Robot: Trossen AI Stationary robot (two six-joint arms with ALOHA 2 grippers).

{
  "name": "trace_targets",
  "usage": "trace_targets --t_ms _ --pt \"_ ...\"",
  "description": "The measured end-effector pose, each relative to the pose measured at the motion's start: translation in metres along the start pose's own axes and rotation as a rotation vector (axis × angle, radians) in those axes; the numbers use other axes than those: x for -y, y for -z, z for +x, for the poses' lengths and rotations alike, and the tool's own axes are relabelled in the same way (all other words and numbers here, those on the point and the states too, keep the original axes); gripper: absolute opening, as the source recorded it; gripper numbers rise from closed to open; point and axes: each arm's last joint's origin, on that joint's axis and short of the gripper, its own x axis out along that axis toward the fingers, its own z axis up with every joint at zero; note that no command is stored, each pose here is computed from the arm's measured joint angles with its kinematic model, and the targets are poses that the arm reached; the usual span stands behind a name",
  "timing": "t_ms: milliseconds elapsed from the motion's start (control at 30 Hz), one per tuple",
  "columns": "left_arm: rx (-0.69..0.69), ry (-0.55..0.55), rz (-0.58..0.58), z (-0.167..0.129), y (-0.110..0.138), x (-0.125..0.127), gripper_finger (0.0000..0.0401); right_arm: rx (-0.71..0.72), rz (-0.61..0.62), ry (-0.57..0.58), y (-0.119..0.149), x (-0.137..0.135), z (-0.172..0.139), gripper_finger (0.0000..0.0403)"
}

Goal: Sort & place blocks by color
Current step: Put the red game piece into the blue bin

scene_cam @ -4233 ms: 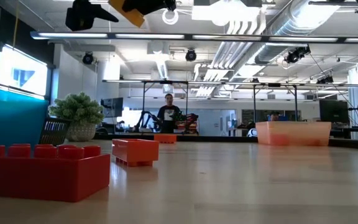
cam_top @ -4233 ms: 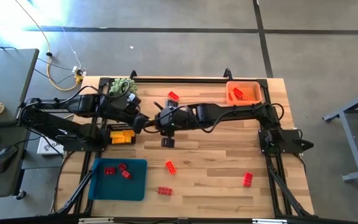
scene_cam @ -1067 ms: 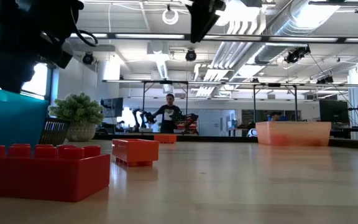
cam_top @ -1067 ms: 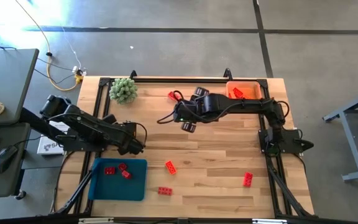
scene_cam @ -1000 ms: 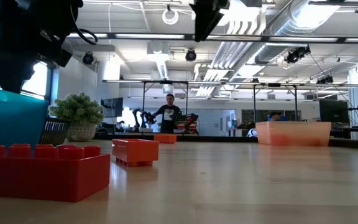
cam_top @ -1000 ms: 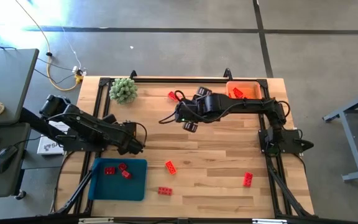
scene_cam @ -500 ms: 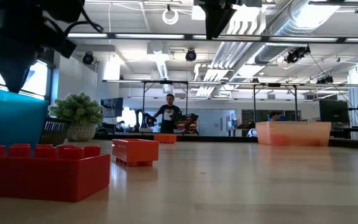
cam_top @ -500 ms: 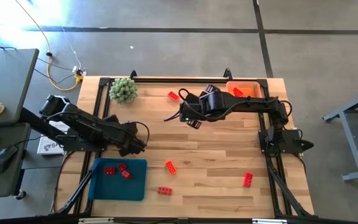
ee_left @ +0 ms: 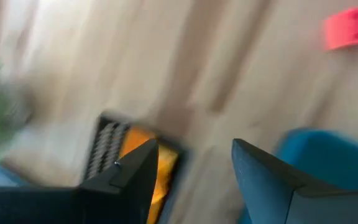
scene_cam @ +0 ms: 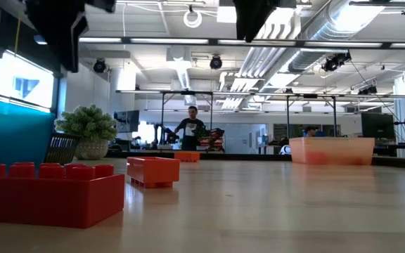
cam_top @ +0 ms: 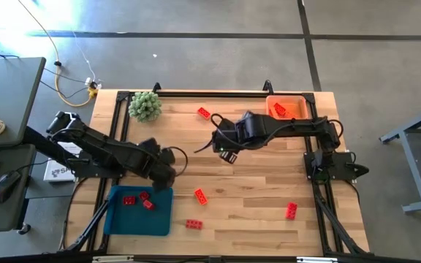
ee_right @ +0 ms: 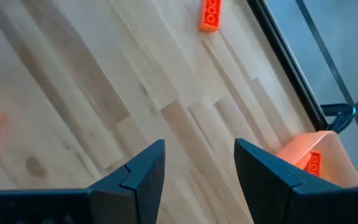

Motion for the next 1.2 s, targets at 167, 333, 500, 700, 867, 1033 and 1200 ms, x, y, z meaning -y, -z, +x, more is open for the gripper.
trace_targets --t_ms 167,333,500,700,867,1033,1200 --pt "0.141 0.207 0.104 -0.011 -0.005 0.027 0.0193 0.006 0.03 -0.012 0.004 -0.007 -0.004 0.0179" --pt "0.271 0.349 0.174 -0.025 0.001 0.053 0.0193 0.005 0.051 -0.023 0.006 -0.011 -0.006 0.0179" --pt "0.36 0.43 0.183 -0.037 0.008 0.07 0.0193 -0.01 0.079 -0.045 0.008 -0.012 -0.007 0.0179" --pt "0.419 0.468 0.248 -0.04 0.015 0.089 0.0193 -0.021 0.099 -0.059 0.008 -0.013 -0.007 0.0179" --pt "0.406 0.461 0.28 -0.028 0.016 0.107 0.0193 -0.019 0.118 -0.06 0.008 -0.014 -0.007 0.0179" --pt "0.354 0.45 0.304 -0.014 0.018 0.119 0.0193 -0.014 0.12 -0.064 0.007 -0.014 -0.007 0.0179" --pt "0.314 0.443 0.282 -0.001 0.018 0.13 0.0193 -0.007 0.124 -0.065 0.007 -0.014 -0.007 0.0179"
